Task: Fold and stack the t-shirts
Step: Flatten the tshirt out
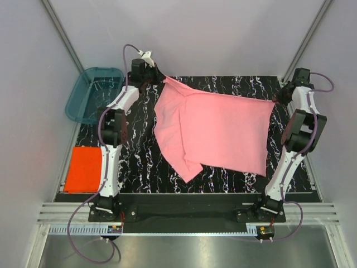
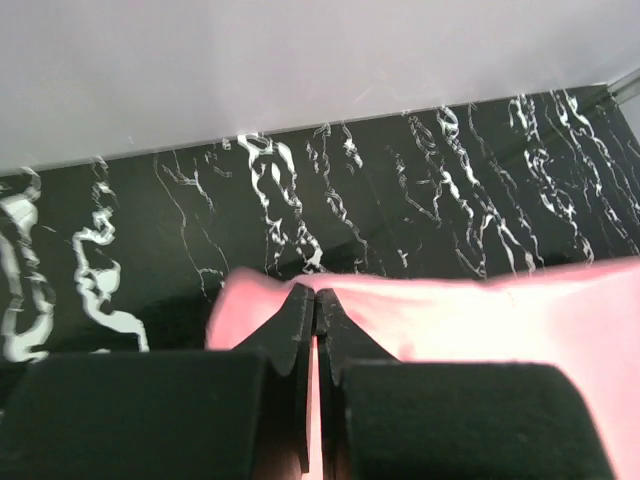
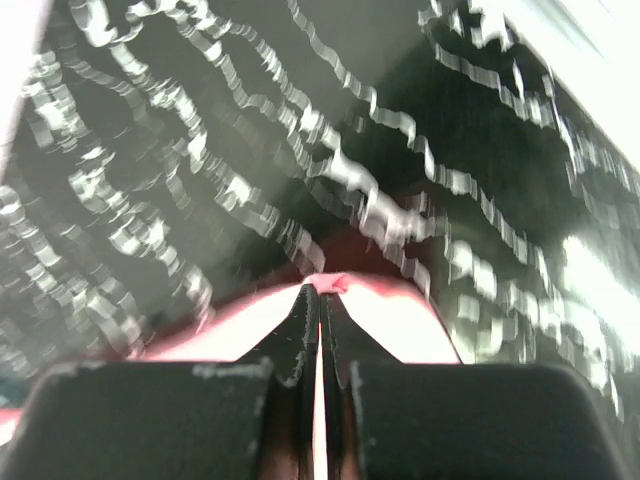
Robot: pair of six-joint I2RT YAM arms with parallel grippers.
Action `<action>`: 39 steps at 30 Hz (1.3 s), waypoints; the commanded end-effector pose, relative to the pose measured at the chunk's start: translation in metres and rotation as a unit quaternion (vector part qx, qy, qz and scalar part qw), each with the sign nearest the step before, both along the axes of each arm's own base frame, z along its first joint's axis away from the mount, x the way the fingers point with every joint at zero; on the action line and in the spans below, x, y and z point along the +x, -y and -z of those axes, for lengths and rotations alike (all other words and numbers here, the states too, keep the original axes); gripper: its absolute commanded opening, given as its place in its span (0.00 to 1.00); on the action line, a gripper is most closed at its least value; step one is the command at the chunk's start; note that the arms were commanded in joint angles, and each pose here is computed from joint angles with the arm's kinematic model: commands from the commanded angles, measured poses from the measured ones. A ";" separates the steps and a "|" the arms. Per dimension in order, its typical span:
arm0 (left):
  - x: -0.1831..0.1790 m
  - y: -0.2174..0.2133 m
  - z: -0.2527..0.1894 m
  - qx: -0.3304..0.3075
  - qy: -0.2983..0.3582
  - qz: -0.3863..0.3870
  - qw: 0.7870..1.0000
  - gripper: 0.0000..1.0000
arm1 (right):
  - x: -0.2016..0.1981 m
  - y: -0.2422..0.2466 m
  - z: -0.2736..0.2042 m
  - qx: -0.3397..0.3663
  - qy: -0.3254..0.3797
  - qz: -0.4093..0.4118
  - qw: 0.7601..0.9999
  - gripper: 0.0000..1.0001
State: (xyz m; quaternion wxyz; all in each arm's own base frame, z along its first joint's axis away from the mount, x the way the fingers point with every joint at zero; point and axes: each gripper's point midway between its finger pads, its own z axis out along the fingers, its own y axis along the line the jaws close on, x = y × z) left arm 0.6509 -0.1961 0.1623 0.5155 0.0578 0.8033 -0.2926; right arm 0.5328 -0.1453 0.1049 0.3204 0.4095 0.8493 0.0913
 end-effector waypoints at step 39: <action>-0.437 -0.073 -0.521 -0.048 0.489 0.028 0.871 0.00 | -0.270 -0.101 -0.477 -0.258 0.439 -0.078 0.857 0.00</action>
